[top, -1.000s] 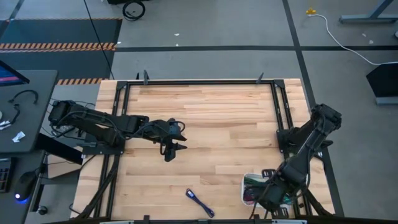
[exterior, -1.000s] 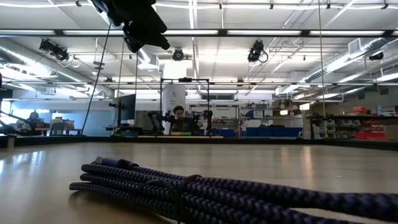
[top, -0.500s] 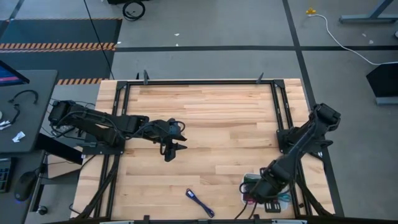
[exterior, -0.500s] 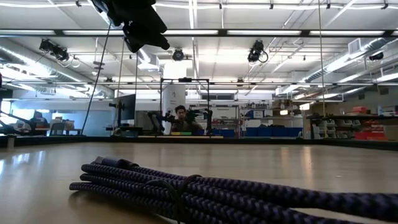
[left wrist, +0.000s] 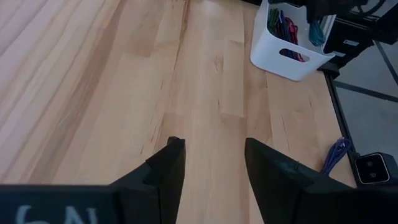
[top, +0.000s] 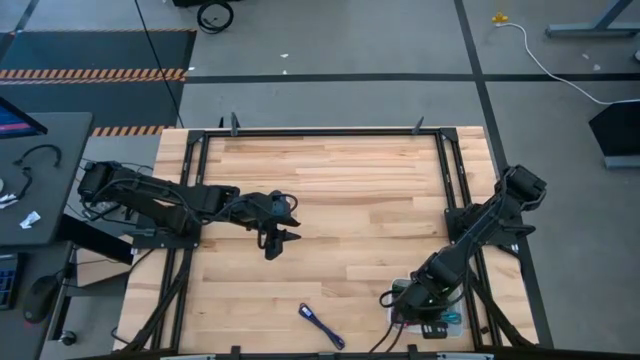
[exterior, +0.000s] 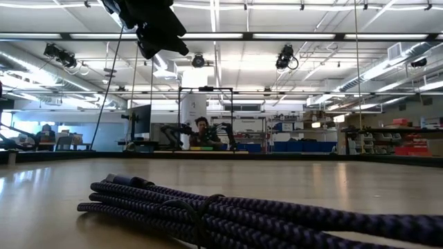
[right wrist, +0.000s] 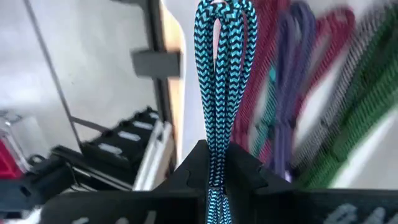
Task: Pick and place USB-C Cables
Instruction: Put the blue USB cable into the white bin
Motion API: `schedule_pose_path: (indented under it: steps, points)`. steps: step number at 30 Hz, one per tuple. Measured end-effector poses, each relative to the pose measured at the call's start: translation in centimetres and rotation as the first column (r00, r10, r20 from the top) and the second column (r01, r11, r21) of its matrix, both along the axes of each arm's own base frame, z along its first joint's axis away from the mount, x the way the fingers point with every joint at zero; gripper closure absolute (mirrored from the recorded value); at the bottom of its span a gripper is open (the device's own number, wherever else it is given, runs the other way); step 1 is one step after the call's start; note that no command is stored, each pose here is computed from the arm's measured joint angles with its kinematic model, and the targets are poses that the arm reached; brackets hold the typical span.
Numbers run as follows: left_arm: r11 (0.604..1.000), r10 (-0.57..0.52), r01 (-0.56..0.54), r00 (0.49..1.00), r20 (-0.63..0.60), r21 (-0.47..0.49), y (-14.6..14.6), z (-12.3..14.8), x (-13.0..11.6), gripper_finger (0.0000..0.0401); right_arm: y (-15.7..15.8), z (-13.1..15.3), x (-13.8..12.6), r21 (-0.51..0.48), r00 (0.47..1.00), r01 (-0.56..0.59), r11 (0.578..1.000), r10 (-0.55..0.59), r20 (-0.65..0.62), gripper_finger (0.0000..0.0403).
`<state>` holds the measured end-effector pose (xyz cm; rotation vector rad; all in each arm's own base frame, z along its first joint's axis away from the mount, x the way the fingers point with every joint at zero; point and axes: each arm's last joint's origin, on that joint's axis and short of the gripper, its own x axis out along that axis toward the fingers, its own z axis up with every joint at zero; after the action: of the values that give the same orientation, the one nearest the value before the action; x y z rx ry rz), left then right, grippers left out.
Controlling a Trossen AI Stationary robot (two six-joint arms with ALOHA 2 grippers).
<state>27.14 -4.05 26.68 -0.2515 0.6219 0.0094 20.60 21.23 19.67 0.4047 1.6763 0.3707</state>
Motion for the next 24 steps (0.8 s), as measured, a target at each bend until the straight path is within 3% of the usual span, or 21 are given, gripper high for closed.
schedule_pose_path:
  steps: [16,24]
  points:
    - [1.000,-0.001,0.001,1.000,0.000,0.001,0.0,0.0,0.0,0.0229,-0.6,-2.1,-0.1,0.034,0.996,0.091,0.995,-0.090,-0.029,0.0373]
    - [1.000,-0.001,0.001,1.000,0.000,0.001,0.0,0.0,0.0,0.0229,-0.8,-3.1,-0.1,0.024,0.993,0.110,0.994,-0.111,0.026,0.0373]
